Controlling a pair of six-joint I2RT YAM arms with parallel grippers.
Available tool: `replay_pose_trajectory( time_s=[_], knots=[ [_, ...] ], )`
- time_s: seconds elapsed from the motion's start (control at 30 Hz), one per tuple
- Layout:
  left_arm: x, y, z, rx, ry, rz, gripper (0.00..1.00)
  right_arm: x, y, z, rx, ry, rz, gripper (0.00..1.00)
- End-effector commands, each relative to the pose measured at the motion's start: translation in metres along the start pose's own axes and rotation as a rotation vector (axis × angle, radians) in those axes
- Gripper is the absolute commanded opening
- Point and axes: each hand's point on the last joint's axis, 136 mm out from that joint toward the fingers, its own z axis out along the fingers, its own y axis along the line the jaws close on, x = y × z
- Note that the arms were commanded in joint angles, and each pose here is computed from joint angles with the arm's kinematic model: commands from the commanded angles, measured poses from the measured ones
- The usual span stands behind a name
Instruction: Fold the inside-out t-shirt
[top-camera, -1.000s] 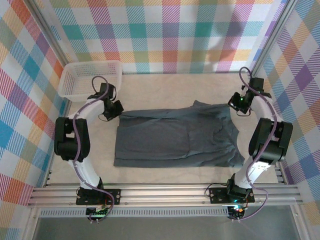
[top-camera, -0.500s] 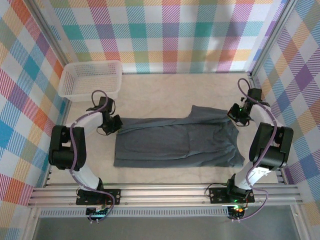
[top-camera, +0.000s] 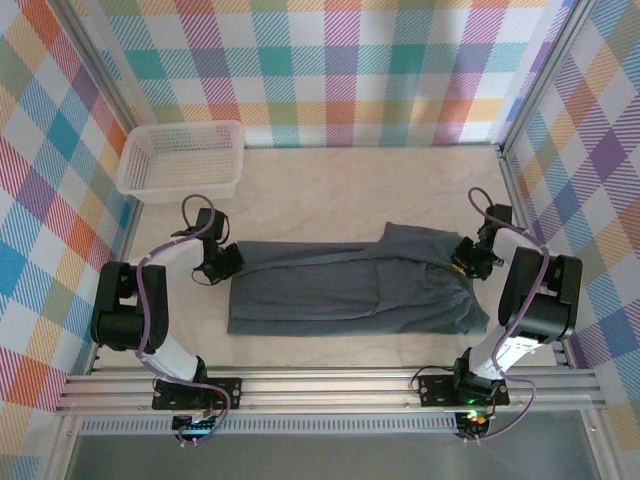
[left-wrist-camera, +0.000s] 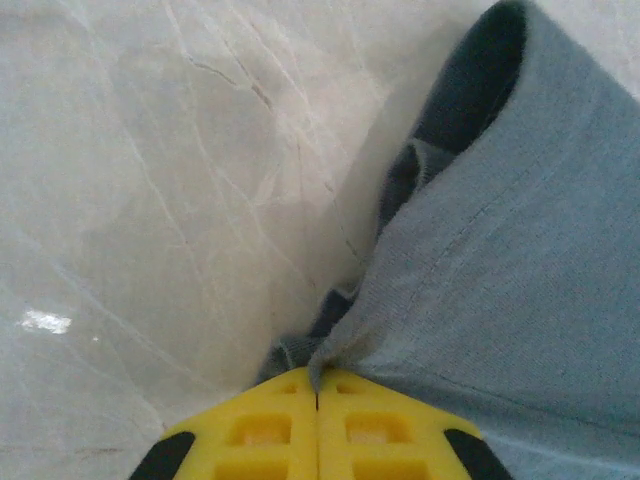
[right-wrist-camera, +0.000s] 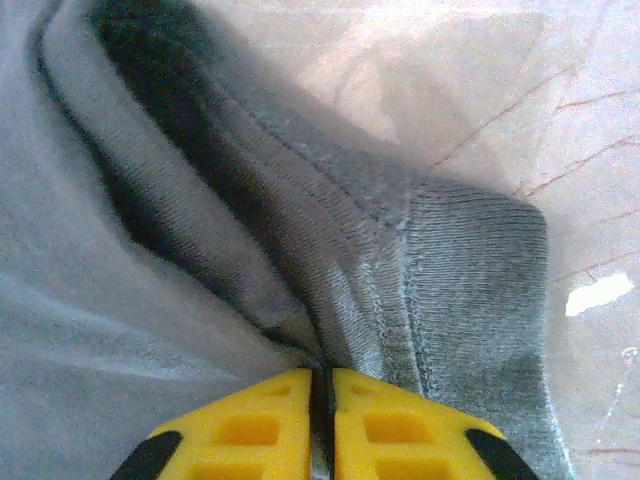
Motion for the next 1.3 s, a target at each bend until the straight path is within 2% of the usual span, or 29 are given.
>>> replay_pose_trajectory(
  time_s=[0.0, 0.07, 0.1, 0.23, 0.37, 0.53, 0.6, 0.73, 0.8, 0.83, 0.93, 0.97, 1.17, 1.27],
  knots=[
    [-0.009, -0.014, -0.021, 0.061, -0.072, 0.022, 0.26, -0.025, 0.022, -0.032, -0.062, -0.075, -0.038, 0.33],
    [-0.013, -0.023, -0.041, 0.095, -0.125, 0.052, 0.42, -0.035, 0.036, -0.052, -0.089, -0.13, -0.075, 0.37],
    [-0.014, -0.027, -0.052, 0.101, -0.15, 0.066, 0.46, -0.041, 0.044, -0.061, -0.096, -0.162, -0.1, 0.39],
    [-0.018, -0.039, -0.085, 0.124, -0.218, 0.102, 0.49, -0.06, 0.066, -0.067, -0.065, -0.23, -0.17, 0.48],
    [-0.013, -0.06, -0.105, 0.194, -0.243, 0.145, 0.53, -0.075, 0.091, -0.041, -0.046, -0.192, -0.217, 0.59],
    [-0.004, -0.067, -0.106, 0.202, -0.234, 0.172, 0.59, -0.069, 0.129, 0.002, -0.047, -0.084, -0.304, 0.61],
    [-0.001, -0.066, -0.103, 0.199, -0.228, 0.168, 0.6, -0.063, 0.133, 0.021, -0.026, -0.041, -0.301, 0.6],
    [0.003, -0.064, -0.098, 0.189, -0.217, 0.164, 0.61, -0.052, 0.129, 0.041, 0.01, 0.014, -0.277, 0.5],
    [0.004, -0.063, -0.097, 0.182, -0.219, 0.164, 0.62, -0.049, 0.127, 0.043, 0.024, 0.019, -0.275, 0.41],
    [0.003, -0.063, -0.097, 0.179, -0.219, 0.164, 0.62, -0.048, 0.126, 0.043, 0.029, 0.02, -0.275, 0.35],
    [0.002, -0.062, -0.096, 0.17, -0.221, 0.16, 0.63, -0.047, 0.126, 0.038, 0.026, 0.02, -0.281, 0.07],
    [0.001, -0.062, -0.096, 0.171, -0.223, 0.16, 0.63, -0.047, 0.128, 0.034, 0.017, 0.017, -0.287, 0.0],
    [0.001, -0.066, -0.097, 0.187, -0.221, 0.156, 0.64, -0.052, 0.148, -0.033, -0.077, -0.113, -0.326, 0.0],
    [0.001, -0.067, -0.1, 0.194, -0.225, 0.157, 0.64, -0.037, 0.14, -0.068, -0.107, -0.18, -0.307, 0.0]
  ],
)
